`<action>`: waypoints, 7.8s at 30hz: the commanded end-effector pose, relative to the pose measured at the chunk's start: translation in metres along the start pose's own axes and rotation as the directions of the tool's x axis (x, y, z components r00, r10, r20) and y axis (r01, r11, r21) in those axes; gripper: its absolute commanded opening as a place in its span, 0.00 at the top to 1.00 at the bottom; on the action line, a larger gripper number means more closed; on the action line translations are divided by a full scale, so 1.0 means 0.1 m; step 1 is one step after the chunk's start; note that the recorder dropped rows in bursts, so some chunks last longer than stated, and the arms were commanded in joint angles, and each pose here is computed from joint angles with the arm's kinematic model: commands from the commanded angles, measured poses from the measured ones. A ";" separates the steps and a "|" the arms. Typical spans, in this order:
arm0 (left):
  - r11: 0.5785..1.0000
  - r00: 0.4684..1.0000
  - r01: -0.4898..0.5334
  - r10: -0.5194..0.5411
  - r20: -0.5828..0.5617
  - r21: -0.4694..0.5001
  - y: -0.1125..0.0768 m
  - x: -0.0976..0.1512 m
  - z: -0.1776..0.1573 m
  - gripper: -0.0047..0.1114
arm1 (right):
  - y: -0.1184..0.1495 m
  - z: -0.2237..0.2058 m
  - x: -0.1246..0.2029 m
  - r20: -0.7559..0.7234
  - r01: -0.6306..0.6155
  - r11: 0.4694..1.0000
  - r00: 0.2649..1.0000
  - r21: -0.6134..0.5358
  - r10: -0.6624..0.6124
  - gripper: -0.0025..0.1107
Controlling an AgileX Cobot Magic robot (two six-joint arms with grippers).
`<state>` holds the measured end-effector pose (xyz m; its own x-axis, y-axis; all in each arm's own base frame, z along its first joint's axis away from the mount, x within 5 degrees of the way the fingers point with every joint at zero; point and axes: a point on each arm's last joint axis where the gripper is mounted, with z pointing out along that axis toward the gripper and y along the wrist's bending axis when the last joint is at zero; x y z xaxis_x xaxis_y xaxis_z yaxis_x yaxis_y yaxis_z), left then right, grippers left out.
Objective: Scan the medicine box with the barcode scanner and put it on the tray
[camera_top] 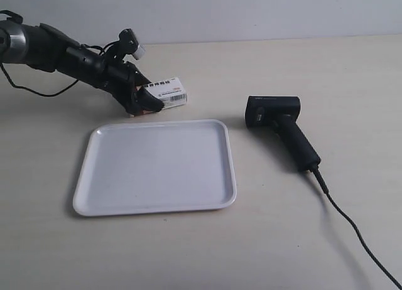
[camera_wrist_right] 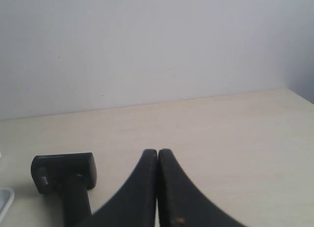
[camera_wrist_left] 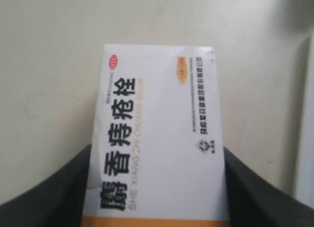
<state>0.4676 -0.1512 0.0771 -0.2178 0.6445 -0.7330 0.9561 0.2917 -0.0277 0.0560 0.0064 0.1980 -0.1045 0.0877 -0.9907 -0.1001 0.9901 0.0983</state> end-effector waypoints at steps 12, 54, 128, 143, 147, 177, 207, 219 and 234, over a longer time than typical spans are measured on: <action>0.947 0.983 -0.159 0.128 0.128 0.277 -0.80 -0.67 -0.96 0.85 | 0.00 0.00 0.01 0.008 -0.008 1.000 1.000 0.004 0.008 0.98; 0.982 0.985 -0.174 0.172 0.027 0.071 -1.65 -0.23 -1.11 0.86 | 1.12 2.73 0.40 -0.732 0.111 0.925 0.580 -0.363 -0.357 0.18; 0.991 0.988 0.131 -0.132 -0.083 -0.021 -1.31 0.36 -0.45 0.50 | 1.09 2.85 0.68 -0.705 0.154 0.919 0.600 -0.362 -0.378 0.98; 0.997 0.996 0.065 -0.063 -0.061 0.036 -1.39 0.18 -0.62 0.05 | 1.10 2.85 0.68 -0.727 0.107 0.946 0.615 -0.306 -0.305 0.45; 0.997 0.996 0.075 -0.074 -0.044 0.010 -1.41 0.02 -0.78 0.05 | 1.09 2.85 0.68 -0.730 0.107 0.946 0.611 -0.306 -0.305 0.32; 0.857 0.926 0.313 -0.179 0.332 -0.409 -2.47 -0.40 -2.30 0.94 | 0.89 1.46 -1.33 -0.267 0.108 0.938 0.942 -0.329 -0.202 0.98; 0.455 0.737 0.455 0.290 0.611 -0.765 -3.67 0.53 -3.01 0.94 | 0.88 1.44 -1.34 -0.250 0.107 0.939 0.948 -0.328 -0.195 0.98; 0.173 0.804 0.555 0.140 0.578 -0.814 -3.51 0.92 -2.85 0.94 | 0.88 1.44 -1.34 -0.251 0.104 0.939 0.948 -0.328 -0.193 0.98; 0.224 0.798 0.576 0.055 0.601 -0.786 -3.52 0.95 -2.77 0.94 | 0.88 1.44 -1.34 -0.251 0.104 0.939 0.949 -0.328 -0.193 0.98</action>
<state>0.0565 0.0031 0.2113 0.0459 0.1546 -0.9869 -0.0690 0.9861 0.1512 0.2054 0.0979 0.3250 -0.3410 -0.1388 -0.9298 -0.4277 0.9037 0.0220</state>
